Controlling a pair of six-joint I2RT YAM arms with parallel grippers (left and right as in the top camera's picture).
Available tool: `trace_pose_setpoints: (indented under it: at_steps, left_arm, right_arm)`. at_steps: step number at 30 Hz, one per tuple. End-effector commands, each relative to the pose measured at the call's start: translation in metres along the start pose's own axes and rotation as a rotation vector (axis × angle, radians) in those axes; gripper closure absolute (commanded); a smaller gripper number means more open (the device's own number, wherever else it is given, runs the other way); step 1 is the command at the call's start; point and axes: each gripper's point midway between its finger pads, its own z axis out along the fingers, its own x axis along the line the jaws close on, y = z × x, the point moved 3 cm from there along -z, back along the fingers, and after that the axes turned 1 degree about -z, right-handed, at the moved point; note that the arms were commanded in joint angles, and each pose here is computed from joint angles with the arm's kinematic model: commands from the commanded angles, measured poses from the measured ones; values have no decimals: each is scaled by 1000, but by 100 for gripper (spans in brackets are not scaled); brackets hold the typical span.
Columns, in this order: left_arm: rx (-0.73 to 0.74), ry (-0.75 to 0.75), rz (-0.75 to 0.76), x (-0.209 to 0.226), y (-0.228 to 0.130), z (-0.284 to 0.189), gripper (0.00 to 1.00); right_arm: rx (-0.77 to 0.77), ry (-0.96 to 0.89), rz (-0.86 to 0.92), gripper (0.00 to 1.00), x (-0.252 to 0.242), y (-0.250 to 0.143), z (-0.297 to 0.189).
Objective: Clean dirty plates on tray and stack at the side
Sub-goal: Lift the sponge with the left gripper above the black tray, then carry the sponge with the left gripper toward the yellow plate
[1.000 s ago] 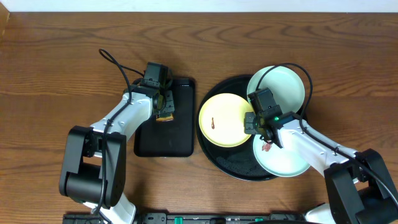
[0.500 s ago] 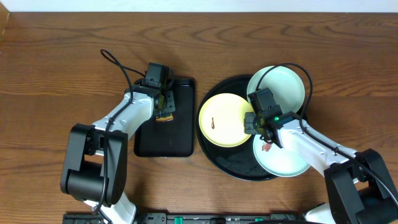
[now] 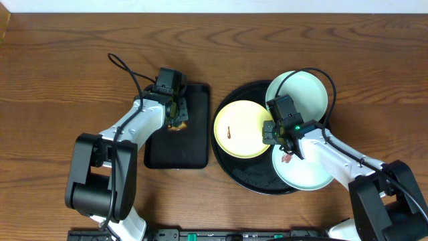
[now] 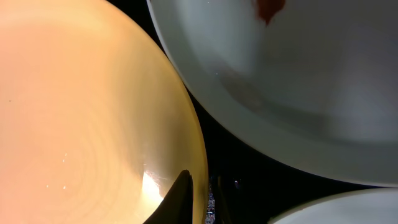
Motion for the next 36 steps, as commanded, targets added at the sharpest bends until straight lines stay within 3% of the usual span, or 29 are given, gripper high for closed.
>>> trace_pose_setpoints:
  at_steps: [1,7,11,17,26,36]
  left_arm:
    - [-10,18,3,2,4,-18,92]
    - [-156,-43,-2,-2,21,-82,93]
    - [-179,-51,16,1,17,-107,93]
    - [-109,-17,40,7,3,-113,93]
    - [-136,28,49,9,13,-128,93]
    - [-117,-39,118,-22,3,-124,93]
  right_arm:
    - [12,-14,-7,88,-2,-4,3]
    - [12,-13,-7,89,-2,-4,3]
    - [12,-13,-7,88,-2,-4,3]
    - [7,-11,-7,86,-2,-3,2]
    - [8,-11,-15,86,-2,-3,2]
    - [7,-10,-15,87,-2,-3,2]
